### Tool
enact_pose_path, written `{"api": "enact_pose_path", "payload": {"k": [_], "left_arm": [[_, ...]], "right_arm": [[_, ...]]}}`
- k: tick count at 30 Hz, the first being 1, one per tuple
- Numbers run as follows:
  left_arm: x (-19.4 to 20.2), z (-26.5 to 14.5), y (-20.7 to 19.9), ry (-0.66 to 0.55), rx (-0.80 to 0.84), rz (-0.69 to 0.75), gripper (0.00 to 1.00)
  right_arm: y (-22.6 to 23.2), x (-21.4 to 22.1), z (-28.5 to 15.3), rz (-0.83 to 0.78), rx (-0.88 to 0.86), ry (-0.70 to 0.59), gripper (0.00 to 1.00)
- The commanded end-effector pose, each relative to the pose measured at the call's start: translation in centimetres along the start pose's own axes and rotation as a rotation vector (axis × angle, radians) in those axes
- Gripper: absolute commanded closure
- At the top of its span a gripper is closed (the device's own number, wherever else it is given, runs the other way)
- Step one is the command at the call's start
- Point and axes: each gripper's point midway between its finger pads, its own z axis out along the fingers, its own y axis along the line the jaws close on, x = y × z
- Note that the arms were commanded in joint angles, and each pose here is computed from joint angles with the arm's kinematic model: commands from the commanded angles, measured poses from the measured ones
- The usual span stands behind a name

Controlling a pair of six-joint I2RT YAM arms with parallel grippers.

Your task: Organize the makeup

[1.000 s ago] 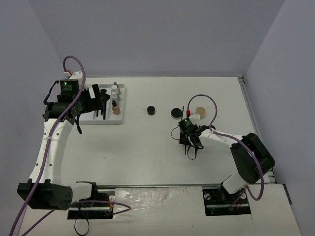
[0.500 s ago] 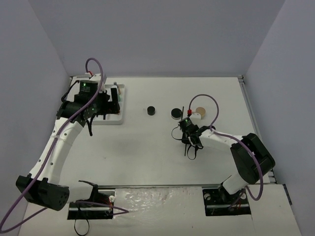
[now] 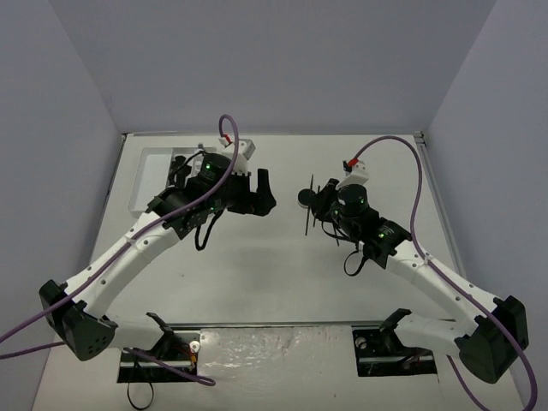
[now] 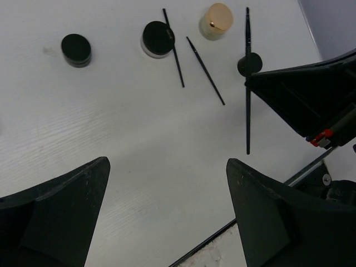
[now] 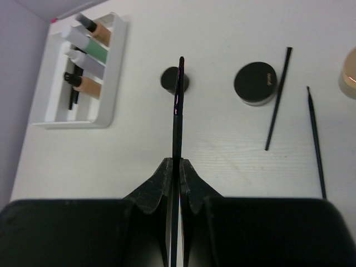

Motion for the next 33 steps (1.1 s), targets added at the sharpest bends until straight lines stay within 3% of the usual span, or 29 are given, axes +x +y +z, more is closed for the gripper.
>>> {"api": "enact_pose_path", "payload": {"k": [1, 16, 22, 27, 28, 30, 33], "left_arm": [[-3.2, 0.8, -5.7, -0.118, 0.187, -0.01, 0.2], [-2.2, 2.9, -10.1, -0.095, 0.302, 0.008, 0.43], [-2.1, 3.5, -10.6, -0.088, 0.31, 0.003, 0.65], [-2.1, 3.5, -9.9, -0.096, 0.278, 0.002, 0.93], [-2.0, 3.4, -9.8, -0.096, 0.27, 0.003, 0.99], [-1.8, 3.4, -9.2, -0.09, 0.243, 0.006, 1.0], [-1.5, 3.4, -8.2, -0.082, 0.199, 0.026, 1.0]], "right_arm": [[6.3, -4.4, -1.7, 0.086, -0.267, -0.121, 1.0], [9.7, -6.9, -3.5, 0.151, -0.438, -0.194, 1.0], [10.2, -7.0, -3.6, 0.167, -0.47, -0.197, 1.0], [9.9, -6.8, -3.4, 0.154, -0.457, -0.194, 0.99], [9.9, -6.7, -3.4, 0.148, -0.454, -0.192, 0.97], [9.6, -6.7, -3.2, 0.143, -0.443, -0.191, 0.87], [8.7, -6.9, -2.6, 0.128, -0.4, -0.188, 0.64]]}}
